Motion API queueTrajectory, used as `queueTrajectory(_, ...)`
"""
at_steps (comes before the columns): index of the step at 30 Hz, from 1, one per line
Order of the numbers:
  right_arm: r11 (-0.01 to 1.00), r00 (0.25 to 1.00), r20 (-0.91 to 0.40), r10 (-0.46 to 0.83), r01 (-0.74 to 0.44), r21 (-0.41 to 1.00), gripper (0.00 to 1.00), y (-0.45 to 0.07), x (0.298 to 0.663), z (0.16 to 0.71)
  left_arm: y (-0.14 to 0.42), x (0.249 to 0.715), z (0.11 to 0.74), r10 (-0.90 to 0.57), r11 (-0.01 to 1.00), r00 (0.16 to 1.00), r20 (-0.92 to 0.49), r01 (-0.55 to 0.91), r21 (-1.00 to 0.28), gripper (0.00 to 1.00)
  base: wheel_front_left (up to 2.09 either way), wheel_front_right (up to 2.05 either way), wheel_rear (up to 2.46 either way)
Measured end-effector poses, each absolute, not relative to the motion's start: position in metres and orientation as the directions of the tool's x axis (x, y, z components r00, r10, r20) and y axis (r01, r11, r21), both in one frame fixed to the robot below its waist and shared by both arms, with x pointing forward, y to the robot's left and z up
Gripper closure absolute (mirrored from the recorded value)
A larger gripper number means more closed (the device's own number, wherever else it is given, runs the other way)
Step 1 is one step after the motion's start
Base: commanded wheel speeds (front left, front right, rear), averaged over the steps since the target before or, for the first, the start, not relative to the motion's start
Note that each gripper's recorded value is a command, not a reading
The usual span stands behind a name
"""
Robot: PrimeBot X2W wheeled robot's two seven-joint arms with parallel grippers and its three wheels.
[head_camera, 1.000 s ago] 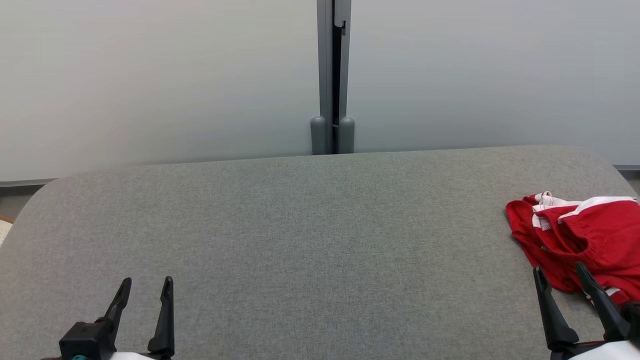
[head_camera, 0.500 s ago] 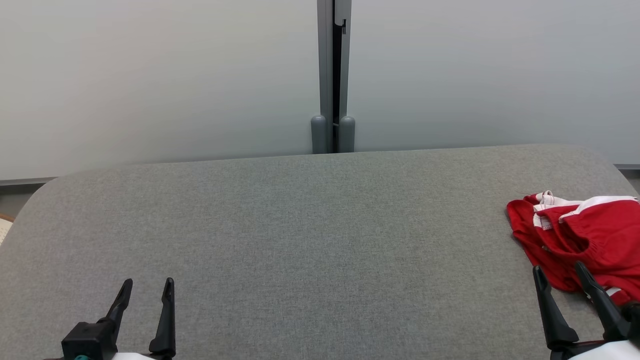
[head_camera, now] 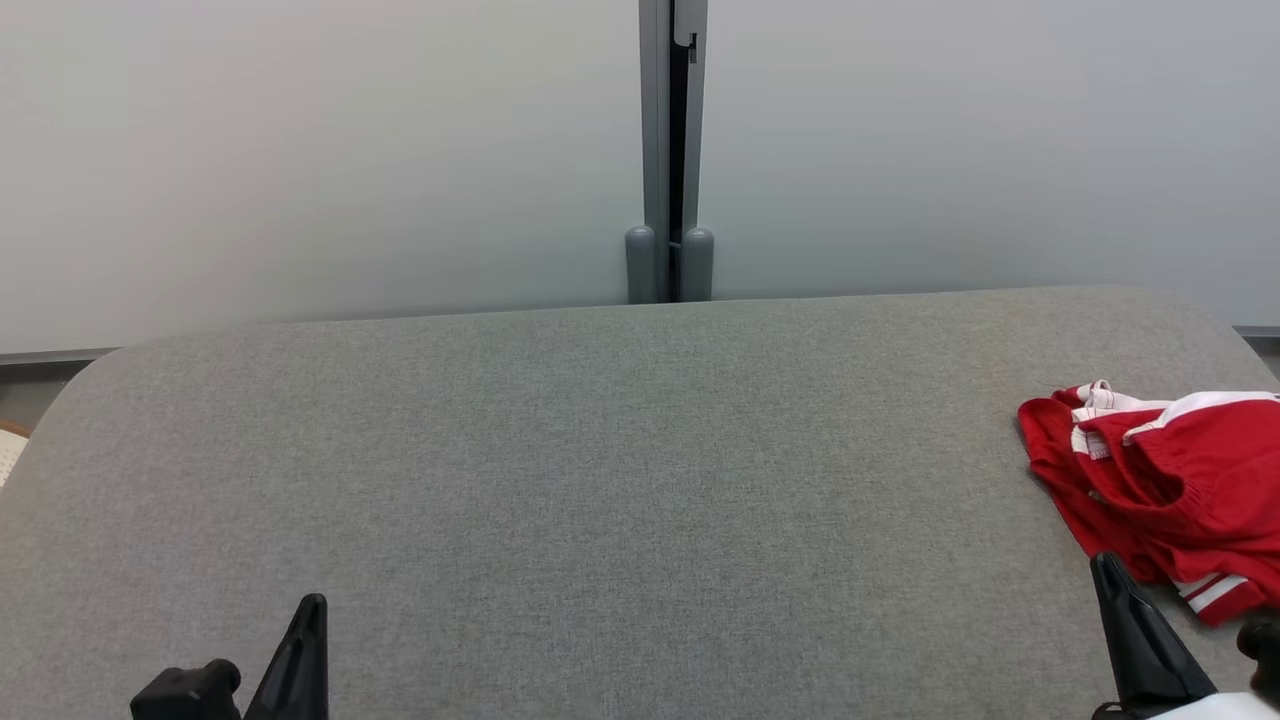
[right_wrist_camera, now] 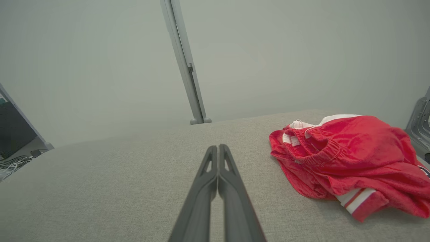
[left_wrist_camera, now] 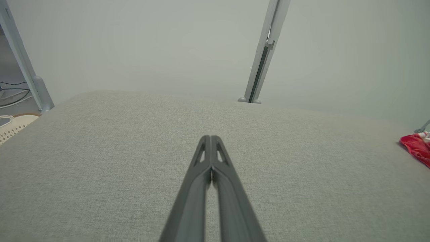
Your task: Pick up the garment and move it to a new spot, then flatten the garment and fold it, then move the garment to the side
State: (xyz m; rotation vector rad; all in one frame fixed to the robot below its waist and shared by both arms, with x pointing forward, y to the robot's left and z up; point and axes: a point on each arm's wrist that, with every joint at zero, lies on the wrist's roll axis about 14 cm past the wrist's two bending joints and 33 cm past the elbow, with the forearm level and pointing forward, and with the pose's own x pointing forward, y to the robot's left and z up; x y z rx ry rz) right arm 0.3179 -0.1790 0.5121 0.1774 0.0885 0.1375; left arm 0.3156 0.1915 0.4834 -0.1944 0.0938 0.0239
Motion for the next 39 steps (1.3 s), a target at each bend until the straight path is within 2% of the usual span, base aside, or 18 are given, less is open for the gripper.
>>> queueTrajectory(23,0.823,0.991,-0.046,0.123,-0.076,0.563,1.0,-0.183,0.338,0.511,0.197,0.335,0.477,0.016,0.823,0.987,-0.158,-0.103,-0.558,1.0,0.0,0.0,0.0)
queueTrajectory(39,0.681,0.995,-0.031,0.099,-0.045,0.731,1.0,-0.187,0.349,0.511,0.198,0.346,0.48,0.003,0.678,0.988,-0.155,-0.116,-0.726,1.0,0.0,0.0,0.0)
